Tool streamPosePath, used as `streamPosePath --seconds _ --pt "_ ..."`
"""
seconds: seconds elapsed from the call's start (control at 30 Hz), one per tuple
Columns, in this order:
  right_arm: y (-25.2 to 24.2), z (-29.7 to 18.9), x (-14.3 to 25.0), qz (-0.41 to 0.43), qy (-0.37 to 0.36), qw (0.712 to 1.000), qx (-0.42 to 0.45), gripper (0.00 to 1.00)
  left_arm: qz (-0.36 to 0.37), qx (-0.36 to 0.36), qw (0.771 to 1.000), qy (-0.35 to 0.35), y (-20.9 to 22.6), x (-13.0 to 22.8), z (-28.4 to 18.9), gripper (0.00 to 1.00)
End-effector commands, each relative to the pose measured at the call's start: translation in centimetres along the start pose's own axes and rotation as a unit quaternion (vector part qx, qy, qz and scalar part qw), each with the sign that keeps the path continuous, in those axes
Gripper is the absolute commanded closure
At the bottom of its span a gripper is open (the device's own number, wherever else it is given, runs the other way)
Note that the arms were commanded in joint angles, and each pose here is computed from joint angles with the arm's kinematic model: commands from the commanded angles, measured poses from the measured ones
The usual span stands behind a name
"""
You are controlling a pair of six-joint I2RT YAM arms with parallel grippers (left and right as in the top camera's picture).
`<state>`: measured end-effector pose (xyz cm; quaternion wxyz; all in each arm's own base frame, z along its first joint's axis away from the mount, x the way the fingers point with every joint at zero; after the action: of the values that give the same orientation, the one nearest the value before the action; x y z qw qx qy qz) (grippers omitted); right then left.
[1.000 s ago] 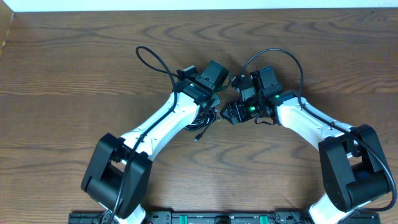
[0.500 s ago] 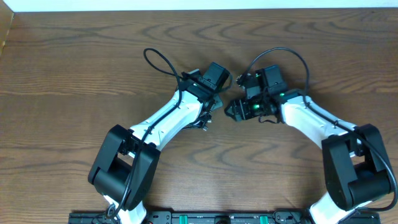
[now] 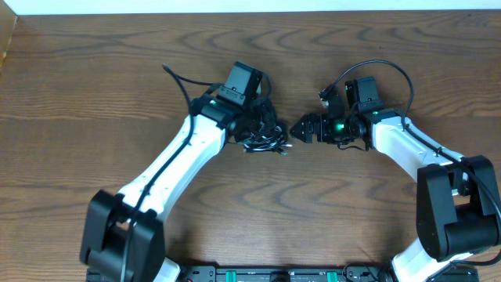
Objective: Untangle cables
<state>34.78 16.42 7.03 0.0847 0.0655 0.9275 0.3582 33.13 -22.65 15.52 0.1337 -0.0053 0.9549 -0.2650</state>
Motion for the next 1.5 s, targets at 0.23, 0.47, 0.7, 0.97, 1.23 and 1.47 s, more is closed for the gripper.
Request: streamPosePath --seconds 0.23,0.47,0.7,0.97,1.23,1.47 --pt "2.1 0.3 0.8 0.027 0.048 0.995 -0.088 0.01 0.072 0.1 0.992 0.023 -3.6 0.9 -2.2 0.93" --pt "2.0 -0.1 0.0 0.1 0.042 0.99 -0.094 0.01 0.108 0.101 0.989 0.016 -3.6 0.7 -2.2 0.92" --pt "0.3 -1.8 -1.3 0.196 0.036 0.974 -0.104 0.01 0.11 0.071 0.991 -0.024 -3.0 -0.7 -2.1 0.92" --pt "-0.1 -2.0 -1.0 0.27 0.05 0.957 -0.097 0.01 0.112 0.1 0.984 -0.098 -4.9 -3.6 -2.7 0.93" --pt "0.3 -2.1 -0.7 0.294 0.064 0.948 -0.108 0.01 0.156 0.148 0.974 -0.074 -7.0 -2.2 -2.5 0.93" --pt "1.6 -2.4 0.0 0.336 0.106 0.926 -0.138 0.01 0.173 0.163 0.969 -0.068 -8.4 -1.2 -2.3 0.93"
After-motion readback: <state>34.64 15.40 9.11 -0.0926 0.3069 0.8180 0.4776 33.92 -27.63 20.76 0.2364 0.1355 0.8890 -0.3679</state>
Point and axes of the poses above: each gripper's point midway between its finger pads, its own z axis out along the fingers, its own y axis along the line the jaws close on, x = y × z, the point moved 3 cm from there along -z, back along the fingers, and after that the axes turned 13 degrees about z, right-handed, at the moved point
